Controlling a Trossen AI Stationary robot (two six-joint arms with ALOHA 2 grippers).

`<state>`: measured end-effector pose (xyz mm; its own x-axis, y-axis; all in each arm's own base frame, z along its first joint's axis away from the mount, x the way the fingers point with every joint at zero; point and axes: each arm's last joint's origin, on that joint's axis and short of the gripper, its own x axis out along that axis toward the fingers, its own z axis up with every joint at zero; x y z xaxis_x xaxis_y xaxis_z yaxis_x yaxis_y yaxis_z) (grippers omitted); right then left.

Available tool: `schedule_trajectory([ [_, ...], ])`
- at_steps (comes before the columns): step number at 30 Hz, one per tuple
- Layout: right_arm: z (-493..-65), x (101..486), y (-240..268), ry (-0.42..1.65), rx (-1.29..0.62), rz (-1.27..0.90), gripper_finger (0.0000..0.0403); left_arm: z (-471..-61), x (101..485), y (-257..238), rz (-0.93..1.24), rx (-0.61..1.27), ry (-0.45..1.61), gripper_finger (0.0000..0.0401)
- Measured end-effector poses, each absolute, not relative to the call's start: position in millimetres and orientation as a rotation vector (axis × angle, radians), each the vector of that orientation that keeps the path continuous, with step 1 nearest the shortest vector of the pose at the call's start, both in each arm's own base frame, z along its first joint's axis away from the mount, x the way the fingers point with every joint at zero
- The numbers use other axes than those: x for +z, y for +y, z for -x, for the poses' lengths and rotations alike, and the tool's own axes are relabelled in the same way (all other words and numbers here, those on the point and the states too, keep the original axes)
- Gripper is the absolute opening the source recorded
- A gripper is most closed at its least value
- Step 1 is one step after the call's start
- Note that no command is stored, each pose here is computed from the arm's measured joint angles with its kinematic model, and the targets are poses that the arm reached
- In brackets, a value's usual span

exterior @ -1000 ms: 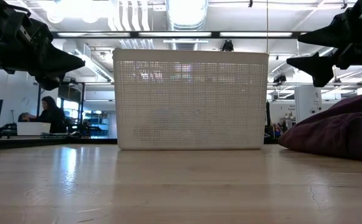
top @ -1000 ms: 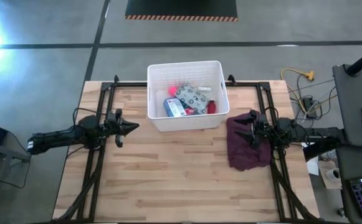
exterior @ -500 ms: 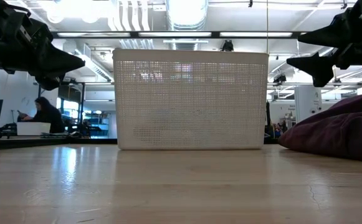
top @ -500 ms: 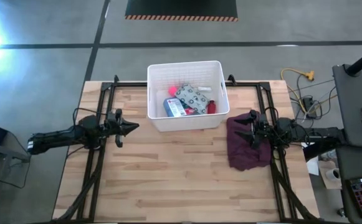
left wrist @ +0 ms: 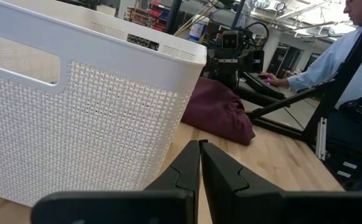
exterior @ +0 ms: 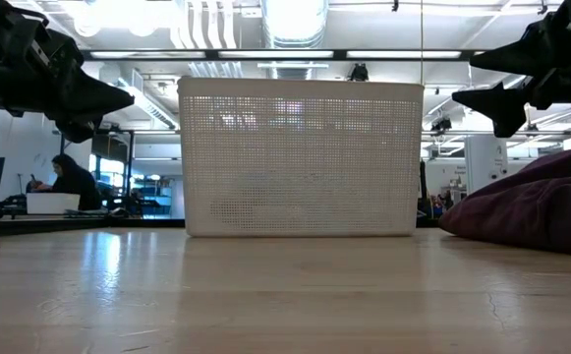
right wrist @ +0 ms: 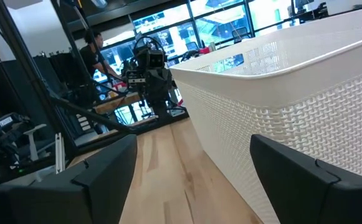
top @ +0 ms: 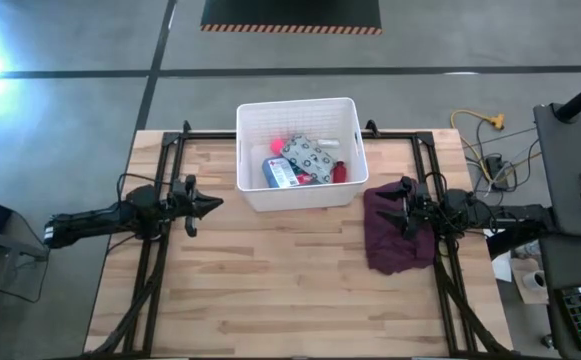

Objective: Pick & place medical supplies in basket/bin
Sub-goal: Return to Home Position

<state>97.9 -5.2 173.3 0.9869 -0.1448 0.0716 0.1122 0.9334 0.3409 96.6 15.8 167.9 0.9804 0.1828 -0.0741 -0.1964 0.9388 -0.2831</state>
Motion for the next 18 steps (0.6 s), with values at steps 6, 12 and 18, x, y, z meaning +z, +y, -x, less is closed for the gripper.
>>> schedule_trajectory([
  [6, -97.9, 173.3, -5.2, -0.097, -0.132, -0.343, 0.0305, -96.6, 168.0, 15.8, 0.294, 0.192, 0.046, 0.0],
  [12, -97.9, 173.3, -5.2, -0.096, -0.132, -0.343, 0.0311, -96.7, 168.0, 15.8, 0.294, 0.192, 0.046, 0.0],
  [18, -97.9, 173.3, -5.2, -0.097, -0.132, -0.343, 0.0305, -96.6, 168.2, 15.8, 0.294, 0.191, 0.045, 0.0],
])
